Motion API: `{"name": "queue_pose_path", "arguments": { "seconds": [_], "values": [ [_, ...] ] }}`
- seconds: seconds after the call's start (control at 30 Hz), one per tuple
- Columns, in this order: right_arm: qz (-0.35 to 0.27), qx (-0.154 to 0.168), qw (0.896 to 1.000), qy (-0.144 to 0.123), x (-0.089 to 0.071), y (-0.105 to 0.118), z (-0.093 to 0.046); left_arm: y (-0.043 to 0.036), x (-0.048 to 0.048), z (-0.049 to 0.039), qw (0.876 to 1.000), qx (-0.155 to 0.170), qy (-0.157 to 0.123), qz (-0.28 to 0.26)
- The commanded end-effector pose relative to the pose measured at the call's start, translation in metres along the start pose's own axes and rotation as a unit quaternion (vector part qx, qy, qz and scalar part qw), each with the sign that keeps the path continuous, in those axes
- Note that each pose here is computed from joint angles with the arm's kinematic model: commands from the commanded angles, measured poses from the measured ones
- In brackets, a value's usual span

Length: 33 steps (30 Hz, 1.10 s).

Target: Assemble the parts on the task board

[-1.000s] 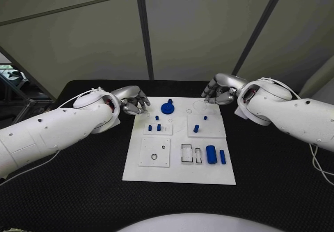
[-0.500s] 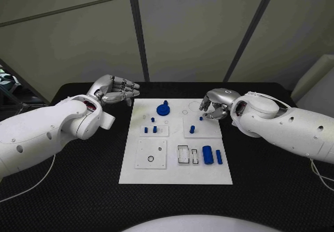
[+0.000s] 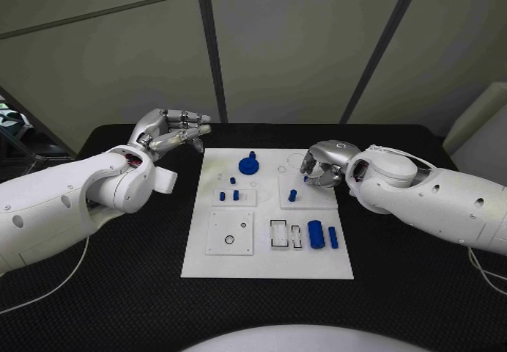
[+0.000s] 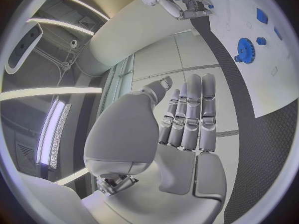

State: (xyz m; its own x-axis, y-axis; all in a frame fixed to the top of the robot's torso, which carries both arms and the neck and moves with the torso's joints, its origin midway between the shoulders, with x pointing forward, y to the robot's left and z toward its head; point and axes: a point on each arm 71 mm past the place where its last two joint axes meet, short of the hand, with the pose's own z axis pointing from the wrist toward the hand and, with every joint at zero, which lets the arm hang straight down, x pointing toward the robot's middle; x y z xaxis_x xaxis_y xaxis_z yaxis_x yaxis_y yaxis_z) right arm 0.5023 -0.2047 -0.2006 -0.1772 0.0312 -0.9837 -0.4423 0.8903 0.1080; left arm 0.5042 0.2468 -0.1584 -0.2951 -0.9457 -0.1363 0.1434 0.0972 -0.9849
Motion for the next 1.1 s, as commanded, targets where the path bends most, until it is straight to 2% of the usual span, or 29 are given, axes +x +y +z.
{"name": "queue_pose_path", "arguments": {
  "seconds": [0.03, 0.4, 0.73, 1.1],
  "values": [
    [-0.01, -0.002, 1.0, 0.01, 0.0011, 0.0011, 0.0006, -0.0028, -0.0001, 0.0001, 1.0, 0.013, 0.0, -0.018],
    [-0.011, -0.004, 0.999, 0.031, 0.0074, 0.0037, 0.0021, -0.0017, -0.0006, 0.0006, 1.0, 0.009, -0.002, -0.017],
    [-0.017, -0.004, 0.999, 0.037, 0.011, 0.0067, 0.0042, -0.0007, -0.001, 0.0011, 1.0, 0.005, -0.003, -0.017],
    [-0.029, 0.0, 1.0, 0.003, 0.0062, 0.0095, 0.0029, 0.0, -0.0012, 0.0016, 1.0, 0.003, -0.005, -0.016]
  ]
}}
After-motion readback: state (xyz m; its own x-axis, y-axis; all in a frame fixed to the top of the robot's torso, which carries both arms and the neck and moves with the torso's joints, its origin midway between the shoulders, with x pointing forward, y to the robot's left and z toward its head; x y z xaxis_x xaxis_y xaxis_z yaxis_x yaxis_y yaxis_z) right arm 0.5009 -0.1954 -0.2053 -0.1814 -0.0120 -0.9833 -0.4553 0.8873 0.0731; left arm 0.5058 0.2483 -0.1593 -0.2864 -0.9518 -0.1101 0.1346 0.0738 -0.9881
